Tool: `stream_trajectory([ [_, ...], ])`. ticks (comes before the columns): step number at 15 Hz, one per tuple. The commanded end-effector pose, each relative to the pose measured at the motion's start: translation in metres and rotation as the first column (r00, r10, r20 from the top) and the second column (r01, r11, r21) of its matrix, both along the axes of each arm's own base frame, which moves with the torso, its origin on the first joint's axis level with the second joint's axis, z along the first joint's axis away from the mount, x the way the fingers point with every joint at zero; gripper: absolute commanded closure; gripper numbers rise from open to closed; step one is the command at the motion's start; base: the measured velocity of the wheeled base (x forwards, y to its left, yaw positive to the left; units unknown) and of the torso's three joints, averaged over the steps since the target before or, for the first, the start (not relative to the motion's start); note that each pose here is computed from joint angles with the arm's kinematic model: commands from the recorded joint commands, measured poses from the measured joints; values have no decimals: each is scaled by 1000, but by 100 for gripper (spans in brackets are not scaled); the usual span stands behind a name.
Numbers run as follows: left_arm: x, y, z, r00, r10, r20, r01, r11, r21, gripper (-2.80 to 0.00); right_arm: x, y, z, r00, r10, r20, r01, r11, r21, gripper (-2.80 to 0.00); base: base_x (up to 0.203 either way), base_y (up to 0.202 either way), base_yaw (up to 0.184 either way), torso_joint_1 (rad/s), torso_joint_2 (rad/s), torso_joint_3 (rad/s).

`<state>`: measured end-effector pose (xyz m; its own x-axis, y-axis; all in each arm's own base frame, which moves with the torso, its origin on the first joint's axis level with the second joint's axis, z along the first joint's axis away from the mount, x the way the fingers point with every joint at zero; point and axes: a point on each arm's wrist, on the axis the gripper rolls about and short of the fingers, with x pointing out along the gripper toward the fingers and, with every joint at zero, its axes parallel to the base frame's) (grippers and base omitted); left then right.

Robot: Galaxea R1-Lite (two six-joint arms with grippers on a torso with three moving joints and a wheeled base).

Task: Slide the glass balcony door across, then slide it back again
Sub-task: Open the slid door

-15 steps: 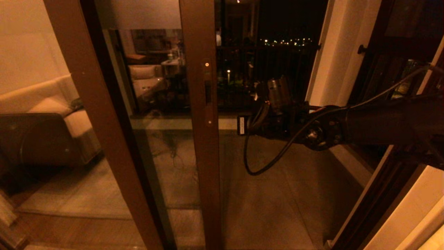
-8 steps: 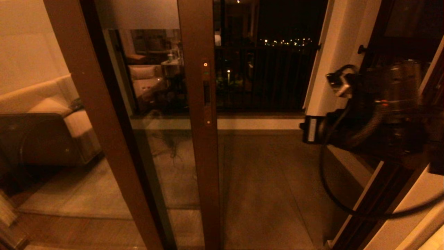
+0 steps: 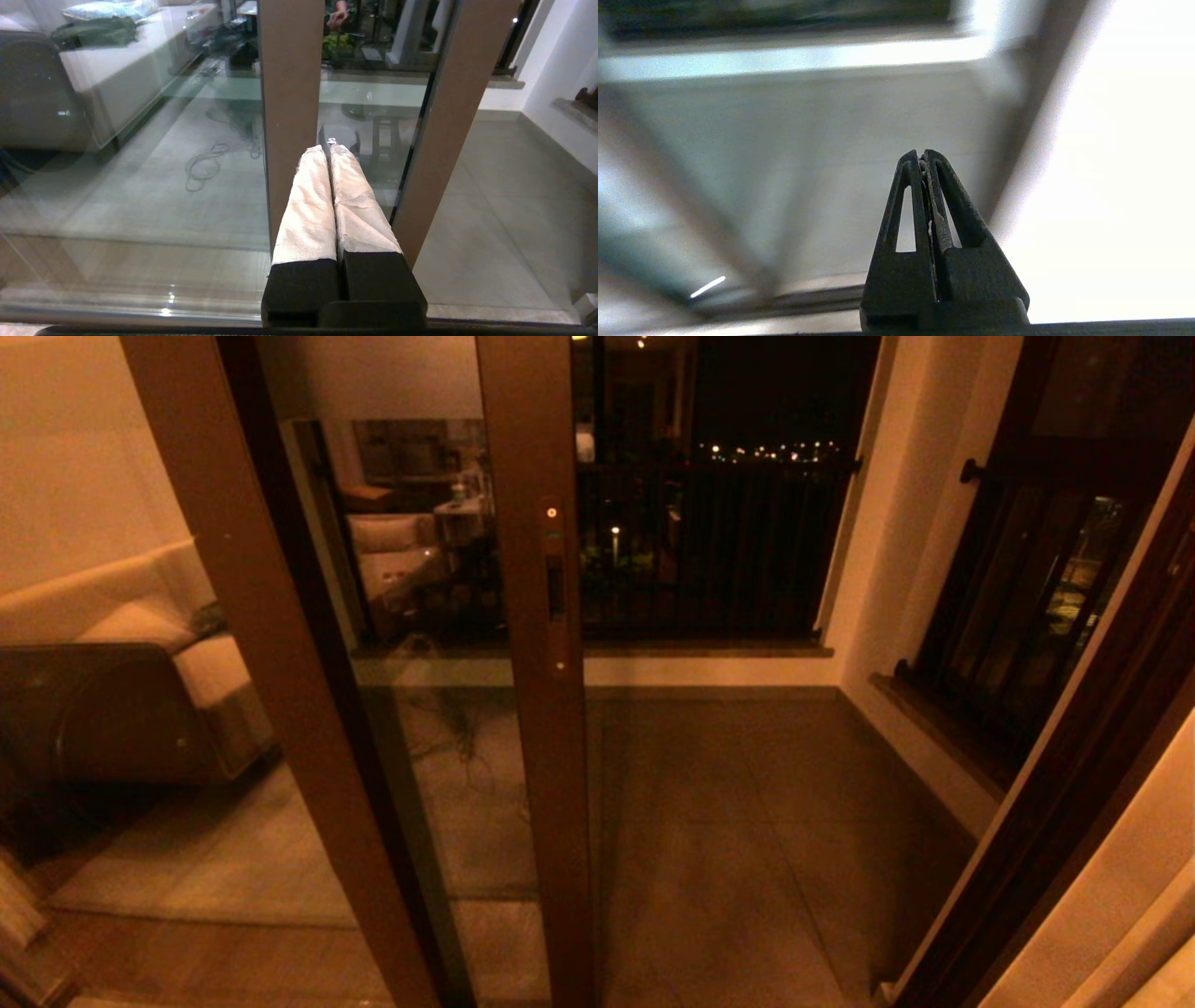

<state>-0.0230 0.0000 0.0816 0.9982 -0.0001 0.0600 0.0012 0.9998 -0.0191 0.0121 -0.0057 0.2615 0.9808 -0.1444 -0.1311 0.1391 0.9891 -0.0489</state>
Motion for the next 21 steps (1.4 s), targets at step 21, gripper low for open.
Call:
stream_trajectory([
  [21,2,0,-6,1000,0,-22,0,1000,-1,0,-35,6,-186,981,144,130,-147,989,18,0,0,0,0,0,0,0],
])
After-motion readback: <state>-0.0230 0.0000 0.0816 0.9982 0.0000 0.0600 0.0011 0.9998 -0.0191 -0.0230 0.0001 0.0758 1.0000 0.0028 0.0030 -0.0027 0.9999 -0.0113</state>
